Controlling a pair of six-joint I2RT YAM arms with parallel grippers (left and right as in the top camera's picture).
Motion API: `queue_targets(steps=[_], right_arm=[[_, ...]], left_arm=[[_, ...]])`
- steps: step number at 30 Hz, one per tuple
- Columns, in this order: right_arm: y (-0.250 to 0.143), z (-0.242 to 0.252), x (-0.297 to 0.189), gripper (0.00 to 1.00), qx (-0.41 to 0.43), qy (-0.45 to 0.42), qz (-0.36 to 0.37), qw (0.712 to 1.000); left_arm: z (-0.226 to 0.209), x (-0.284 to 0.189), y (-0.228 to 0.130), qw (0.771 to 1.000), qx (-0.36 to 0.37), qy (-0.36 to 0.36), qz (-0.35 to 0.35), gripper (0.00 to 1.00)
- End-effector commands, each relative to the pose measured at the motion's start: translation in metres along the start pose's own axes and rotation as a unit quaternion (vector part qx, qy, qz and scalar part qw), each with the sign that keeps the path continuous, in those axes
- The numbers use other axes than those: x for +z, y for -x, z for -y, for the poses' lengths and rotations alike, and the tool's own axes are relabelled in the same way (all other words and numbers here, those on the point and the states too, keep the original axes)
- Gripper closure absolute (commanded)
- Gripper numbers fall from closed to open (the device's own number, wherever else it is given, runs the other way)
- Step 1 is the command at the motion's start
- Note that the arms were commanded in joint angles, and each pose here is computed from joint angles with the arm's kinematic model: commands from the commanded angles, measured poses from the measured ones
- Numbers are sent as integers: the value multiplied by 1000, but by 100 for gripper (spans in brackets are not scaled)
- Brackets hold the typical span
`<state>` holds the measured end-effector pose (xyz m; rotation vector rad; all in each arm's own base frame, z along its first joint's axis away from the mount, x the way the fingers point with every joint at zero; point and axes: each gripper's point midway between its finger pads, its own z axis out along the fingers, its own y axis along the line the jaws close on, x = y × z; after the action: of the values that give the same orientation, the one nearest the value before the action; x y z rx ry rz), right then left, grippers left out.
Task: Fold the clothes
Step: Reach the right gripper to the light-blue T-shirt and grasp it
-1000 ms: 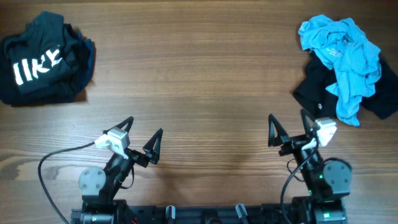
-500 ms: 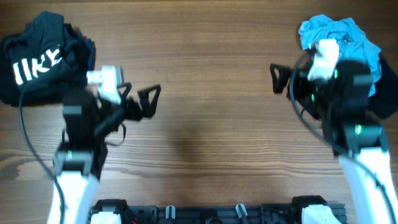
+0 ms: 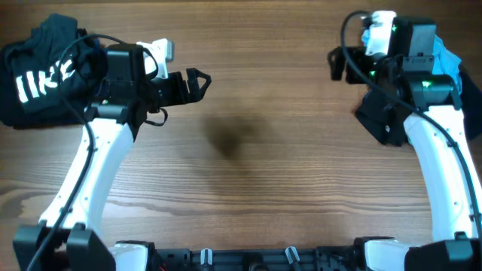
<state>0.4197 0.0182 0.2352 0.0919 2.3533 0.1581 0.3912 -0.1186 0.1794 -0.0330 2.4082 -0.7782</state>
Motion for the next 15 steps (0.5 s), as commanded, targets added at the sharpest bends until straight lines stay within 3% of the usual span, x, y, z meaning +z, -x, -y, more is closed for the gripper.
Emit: queue_targets(steps=[1, 8, 15], right_arm=[[7, 70, 6, 5, 164, -135, 25, 977], [8, 133, 17, 6, 202, -218, 43, 954], [-17, 178, 36, 9, 231, -257, 7, 938]], left_arm=[[4, 2, 3, 1000, -12, -9, -2, 0], [5, 3, 1, 1000, -13, -9, -5, 0], [18, 8, -6, 1000, 1, -19, -15, 0]])
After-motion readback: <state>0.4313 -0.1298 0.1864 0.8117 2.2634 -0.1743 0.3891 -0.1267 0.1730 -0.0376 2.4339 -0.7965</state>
